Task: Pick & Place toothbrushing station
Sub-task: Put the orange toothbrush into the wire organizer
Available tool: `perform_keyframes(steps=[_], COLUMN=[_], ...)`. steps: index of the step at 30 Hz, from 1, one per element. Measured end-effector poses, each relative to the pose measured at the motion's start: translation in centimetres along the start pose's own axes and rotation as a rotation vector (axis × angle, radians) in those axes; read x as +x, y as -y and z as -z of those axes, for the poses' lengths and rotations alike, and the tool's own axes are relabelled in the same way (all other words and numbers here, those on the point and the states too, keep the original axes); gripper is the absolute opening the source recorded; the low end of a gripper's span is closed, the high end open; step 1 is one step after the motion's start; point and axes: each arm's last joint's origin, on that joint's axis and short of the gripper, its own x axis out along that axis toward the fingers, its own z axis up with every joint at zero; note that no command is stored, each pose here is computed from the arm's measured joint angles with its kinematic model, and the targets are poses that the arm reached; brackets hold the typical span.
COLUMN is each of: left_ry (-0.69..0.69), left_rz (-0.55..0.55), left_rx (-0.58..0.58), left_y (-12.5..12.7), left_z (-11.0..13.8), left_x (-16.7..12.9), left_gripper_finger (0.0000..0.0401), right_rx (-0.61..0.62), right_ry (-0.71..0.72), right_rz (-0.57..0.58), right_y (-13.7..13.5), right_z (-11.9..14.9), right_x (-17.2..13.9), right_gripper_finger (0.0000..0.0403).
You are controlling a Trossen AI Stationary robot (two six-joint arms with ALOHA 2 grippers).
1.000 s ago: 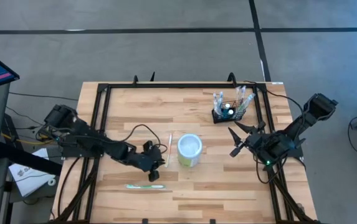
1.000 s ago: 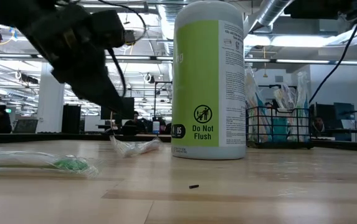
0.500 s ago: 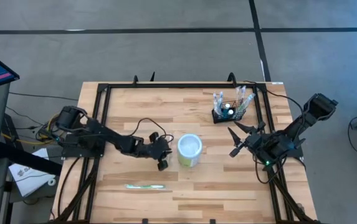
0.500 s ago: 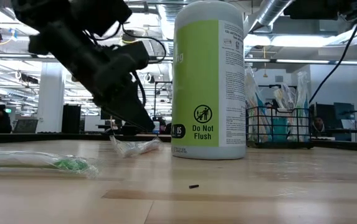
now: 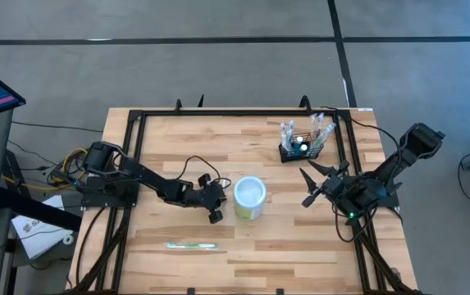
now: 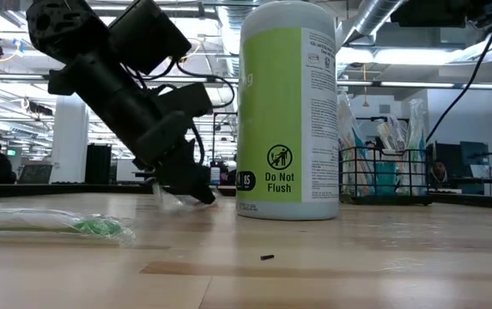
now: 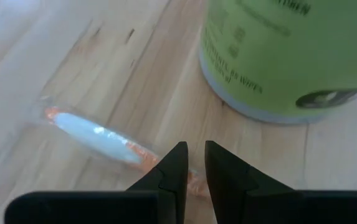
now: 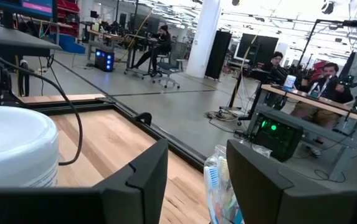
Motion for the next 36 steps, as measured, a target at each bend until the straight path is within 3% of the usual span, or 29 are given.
perform_keyframes(steps=[7,13,21,31,36], left_ry=[-0.045,-0.053,-0.004,0.019,0.045], left_rz=[-0.040,-0.132,-0.301,-0.295,-0.195], left_rx=[-0.101,-0.120,-0.255,-0.138,0.053], left_y=[-0.4,-0.6,-1.6,-1.8,-2.1], left_z=[0.4,0.8,1.1,-0.3,-2.6], left_x=[-0.1,-0.3,-0.3,-2.1,-4.7], left_gripper_finger=[0.0049,0.0049,0.0049,0.0049,0.0049], right_rx=[-0.009,-0.021,-0.032,-0.031,-0.031], right_ry=[0.000,0.000,0.000,0.000,0.000], right_rz=[0.000,0.000,0.000,0.000,0.000], right_y=[-0.1,-0.4,-0.5,-0.5,-0.5], right_z=[0.1,0.4,0.5,0.5,0.5], right_x=[0.0,0.0,0.0,0.0,0.0], right_gripper_finger=[0.0154,0.0154,0.0154,0.0154,0.0154])
